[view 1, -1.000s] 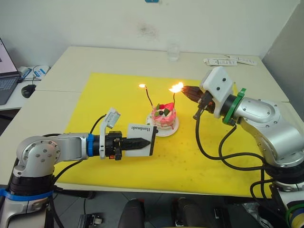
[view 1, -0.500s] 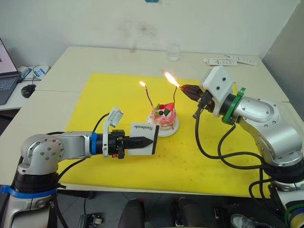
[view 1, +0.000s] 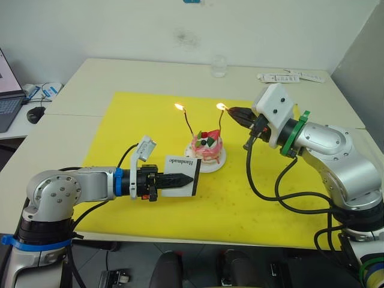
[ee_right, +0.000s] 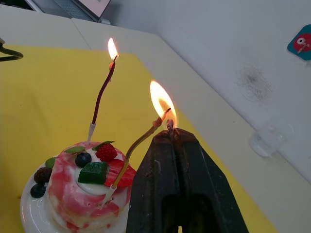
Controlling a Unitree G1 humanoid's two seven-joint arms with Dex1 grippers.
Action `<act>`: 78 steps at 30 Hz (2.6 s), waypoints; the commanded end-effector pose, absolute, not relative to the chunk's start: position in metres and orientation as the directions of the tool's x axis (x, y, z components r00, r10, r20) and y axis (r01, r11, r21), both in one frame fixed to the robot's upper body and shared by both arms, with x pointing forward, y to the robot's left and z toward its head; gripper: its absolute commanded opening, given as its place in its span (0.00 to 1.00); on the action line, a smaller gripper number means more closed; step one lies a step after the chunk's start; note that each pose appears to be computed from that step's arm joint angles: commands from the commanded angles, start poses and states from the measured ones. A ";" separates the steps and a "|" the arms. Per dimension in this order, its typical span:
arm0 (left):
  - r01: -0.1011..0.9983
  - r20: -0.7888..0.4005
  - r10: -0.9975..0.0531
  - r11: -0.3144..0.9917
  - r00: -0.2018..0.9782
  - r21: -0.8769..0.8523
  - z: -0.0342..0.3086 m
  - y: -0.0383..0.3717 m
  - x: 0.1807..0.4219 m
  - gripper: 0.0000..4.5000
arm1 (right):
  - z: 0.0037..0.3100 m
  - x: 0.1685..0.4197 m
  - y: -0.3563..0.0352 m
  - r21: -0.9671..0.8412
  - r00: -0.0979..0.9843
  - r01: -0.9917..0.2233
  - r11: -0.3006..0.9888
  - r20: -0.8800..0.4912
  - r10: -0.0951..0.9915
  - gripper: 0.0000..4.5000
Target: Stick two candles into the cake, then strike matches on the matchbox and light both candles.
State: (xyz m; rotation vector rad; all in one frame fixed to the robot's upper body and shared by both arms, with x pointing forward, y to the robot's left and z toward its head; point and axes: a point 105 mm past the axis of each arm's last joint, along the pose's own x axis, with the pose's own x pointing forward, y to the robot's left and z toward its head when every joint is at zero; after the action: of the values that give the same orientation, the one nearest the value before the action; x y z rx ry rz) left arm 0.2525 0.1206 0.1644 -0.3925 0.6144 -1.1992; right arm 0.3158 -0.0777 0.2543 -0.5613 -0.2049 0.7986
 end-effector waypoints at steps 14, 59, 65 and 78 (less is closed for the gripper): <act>0.767 -0.204 -0.956 0.291 0.211 -0.571 0.172 0.117 0.251 0.00 | 0.262 0.308 -0.076 -0.571 0.679 -0.605 0.555 -0.005 0.734 0.01; 0.735 -0.078 -0.993 0.121 0.092 -0.667 0.153 0.048 0.236 0.00 | 0.172 0.281 -0.361 -0.245 0.903 0.318 0.916 -0.215 -0.371 0.01; 0.729 -0.121 -0.982 0.191 0.148 -0.658 0.144 0.050 0.242 0.00 | 0.173 0.290 -0.364 -0.183 0.900 0.364 0.913 -0.184 -0.396 0.37; 0.673 -0.282 -0.942 0.328 0.182 -0.663 0.118 0.053 0.250 0.00 | 0.234 0.269 -0.255 -0.395 0.966 -0.255 0.883 -0.056 0.254 0.99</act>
State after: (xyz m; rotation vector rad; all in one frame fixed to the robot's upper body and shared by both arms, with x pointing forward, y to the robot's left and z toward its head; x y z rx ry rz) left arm 0.2484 0.0528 0.1191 -0.4647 0.7210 -1.2070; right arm 0.2797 -0.2959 0.2250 -0.3476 0.0358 0.0165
